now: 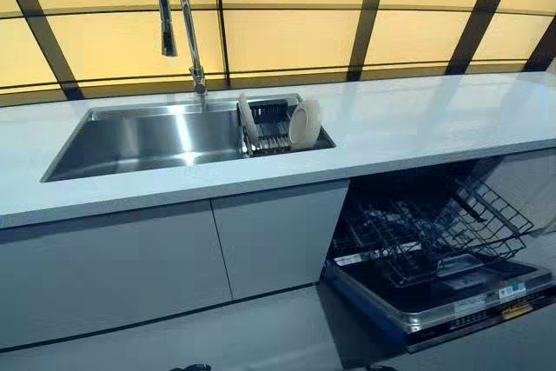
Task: Take plates into dishwasher
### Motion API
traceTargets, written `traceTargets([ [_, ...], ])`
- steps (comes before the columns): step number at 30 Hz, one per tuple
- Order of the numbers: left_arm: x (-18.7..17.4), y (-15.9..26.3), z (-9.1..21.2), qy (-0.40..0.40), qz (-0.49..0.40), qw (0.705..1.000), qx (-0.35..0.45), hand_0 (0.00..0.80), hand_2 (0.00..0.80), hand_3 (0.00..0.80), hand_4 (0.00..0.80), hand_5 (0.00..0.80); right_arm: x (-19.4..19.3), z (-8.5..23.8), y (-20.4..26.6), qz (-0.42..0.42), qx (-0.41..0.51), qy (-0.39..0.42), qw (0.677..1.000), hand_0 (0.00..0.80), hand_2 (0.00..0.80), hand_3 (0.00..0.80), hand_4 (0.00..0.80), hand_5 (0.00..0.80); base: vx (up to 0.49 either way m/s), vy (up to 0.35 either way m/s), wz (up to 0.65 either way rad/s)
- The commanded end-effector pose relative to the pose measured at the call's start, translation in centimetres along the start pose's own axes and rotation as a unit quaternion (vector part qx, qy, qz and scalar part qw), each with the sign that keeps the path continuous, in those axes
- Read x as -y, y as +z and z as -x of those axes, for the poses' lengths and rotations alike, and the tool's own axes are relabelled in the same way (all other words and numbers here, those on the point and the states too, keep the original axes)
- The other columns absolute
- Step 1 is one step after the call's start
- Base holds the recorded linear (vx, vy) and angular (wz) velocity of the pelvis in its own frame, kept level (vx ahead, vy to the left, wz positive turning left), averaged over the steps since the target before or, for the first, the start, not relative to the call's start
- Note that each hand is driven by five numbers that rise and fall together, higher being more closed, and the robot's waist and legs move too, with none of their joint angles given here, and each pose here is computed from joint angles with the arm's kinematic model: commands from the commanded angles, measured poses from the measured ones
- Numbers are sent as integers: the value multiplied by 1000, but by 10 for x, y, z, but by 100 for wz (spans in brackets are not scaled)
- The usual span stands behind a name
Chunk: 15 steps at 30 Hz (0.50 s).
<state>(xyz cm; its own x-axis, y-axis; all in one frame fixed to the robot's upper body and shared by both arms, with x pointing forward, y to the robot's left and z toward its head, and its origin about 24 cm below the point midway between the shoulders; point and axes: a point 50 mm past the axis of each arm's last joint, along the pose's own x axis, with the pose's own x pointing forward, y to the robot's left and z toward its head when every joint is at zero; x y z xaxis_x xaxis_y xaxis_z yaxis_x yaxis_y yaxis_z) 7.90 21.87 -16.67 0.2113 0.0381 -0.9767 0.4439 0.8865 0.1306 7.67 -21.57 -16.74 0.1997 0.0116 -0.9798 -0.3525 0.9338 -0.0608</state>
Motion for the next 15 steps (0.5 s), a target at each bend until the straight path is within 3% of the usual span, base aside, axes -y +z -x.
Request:
traceTargets([
  [1, -10, 29, -1, 12, -29, 999, 27, 0, 0, 0, 0, 0, 2, -2, 28, 32, 19, 6, 999, 0, 0, 0, 0, 0, 0, 0, 0],
  [10, -12, 29, -1, 13, -28, 999, 20, 0, 0, 0, 0, 0, -2, -2, 29, 46, 12, 38, 998, 0, 0, 0, 0, 0, 0, 0, 0],
  [15, -14, 28, -1, 15, -48, 999, 13, 0, 0, 0, 0, 0, -19, 3, 52, 75, 67, 174, 980, 0, 0, 0, 0, 0, 1, -9, 2],
])
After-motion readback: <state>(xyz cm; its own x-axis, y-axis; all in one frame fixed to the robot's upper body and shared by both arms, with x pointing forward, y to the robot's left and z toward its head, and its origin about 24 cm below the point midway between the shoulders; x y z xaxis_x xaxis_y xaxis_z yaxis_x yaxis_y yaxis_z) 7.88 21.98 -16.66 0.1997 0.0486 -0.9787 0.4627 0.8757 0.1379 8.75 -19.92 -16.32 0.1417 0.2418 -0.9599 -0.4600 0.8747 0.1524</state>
